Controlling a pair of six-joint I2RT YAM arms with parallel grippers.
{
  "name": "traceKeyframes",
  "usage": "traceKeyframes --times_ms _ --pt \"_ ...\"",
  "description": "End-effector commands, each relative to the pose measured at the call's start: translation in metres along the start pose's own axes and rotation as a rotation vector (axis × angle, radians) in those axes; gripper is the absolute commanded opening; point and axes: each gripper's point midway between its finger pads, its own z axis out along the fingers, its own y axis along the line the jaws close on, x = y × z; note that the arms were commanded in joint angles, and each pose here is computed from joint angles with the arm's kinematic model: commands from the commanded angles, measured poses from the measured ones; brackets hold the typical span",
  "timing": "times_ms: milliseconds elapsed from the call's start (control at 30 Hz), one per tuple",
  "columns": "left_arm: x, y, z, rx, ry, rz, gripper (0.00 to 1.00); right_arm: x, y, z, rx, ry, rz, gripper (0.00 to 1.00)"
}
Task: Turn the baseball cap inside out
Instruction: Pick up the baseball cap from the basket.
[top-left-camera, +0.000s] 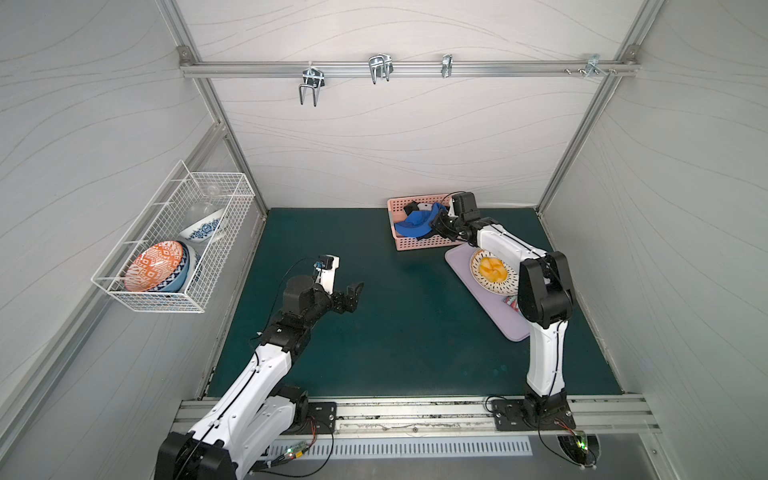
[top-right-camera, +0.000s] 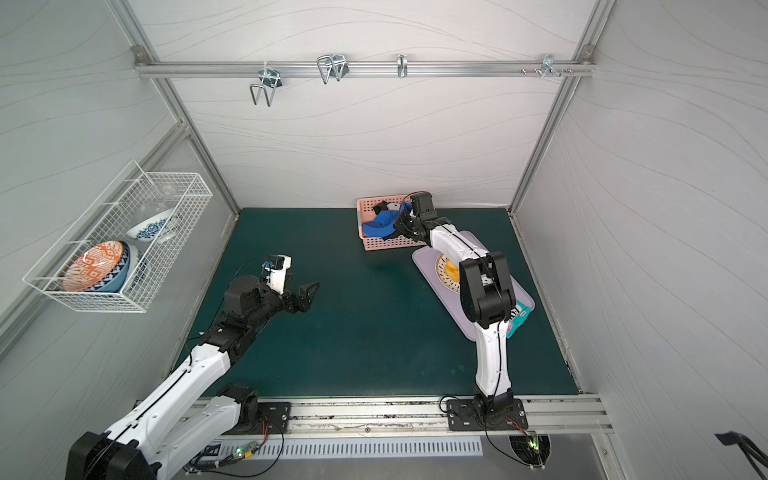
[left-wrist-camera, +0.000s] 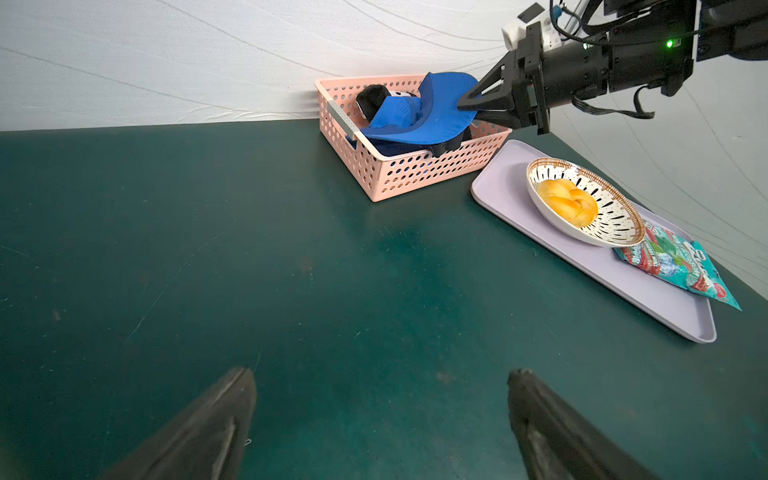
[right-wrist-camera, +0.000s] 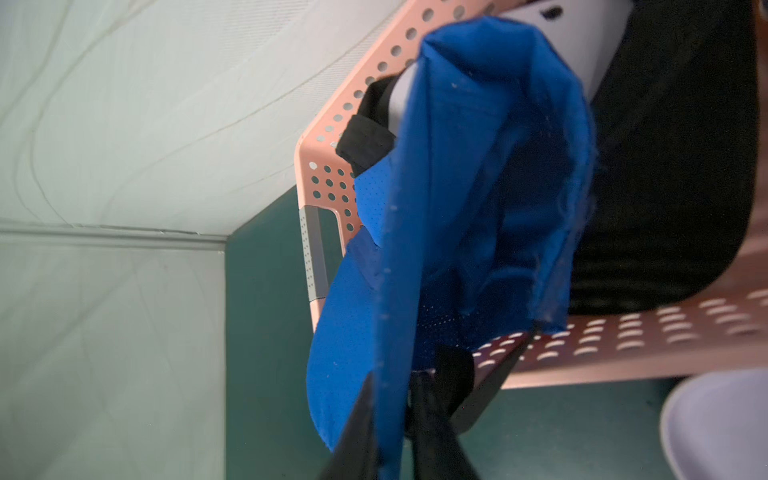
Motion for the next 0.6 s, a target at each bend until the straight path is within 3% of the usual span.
traceKeyframes --times_ms 0,333,567 --pt "-0.01 -0.001 0.0 0.001 -0.028 0.024 0.98 -0.007 0.004 -0.002 -0.004 -0.001 -0.021 0.04" --pt "-0.035 -0.017 -0.007 0.067 -0.058 0.092 0.98 -0.036 0.046 -0.055 -0.033 -0.083 -0.118 0.0" --pt "-0.049 -0.033 -0.004 0.135 -0.055 0.175 0.98 -0.031 0.044 -0.069 -0.005 -0.07 -0.07 0.0"
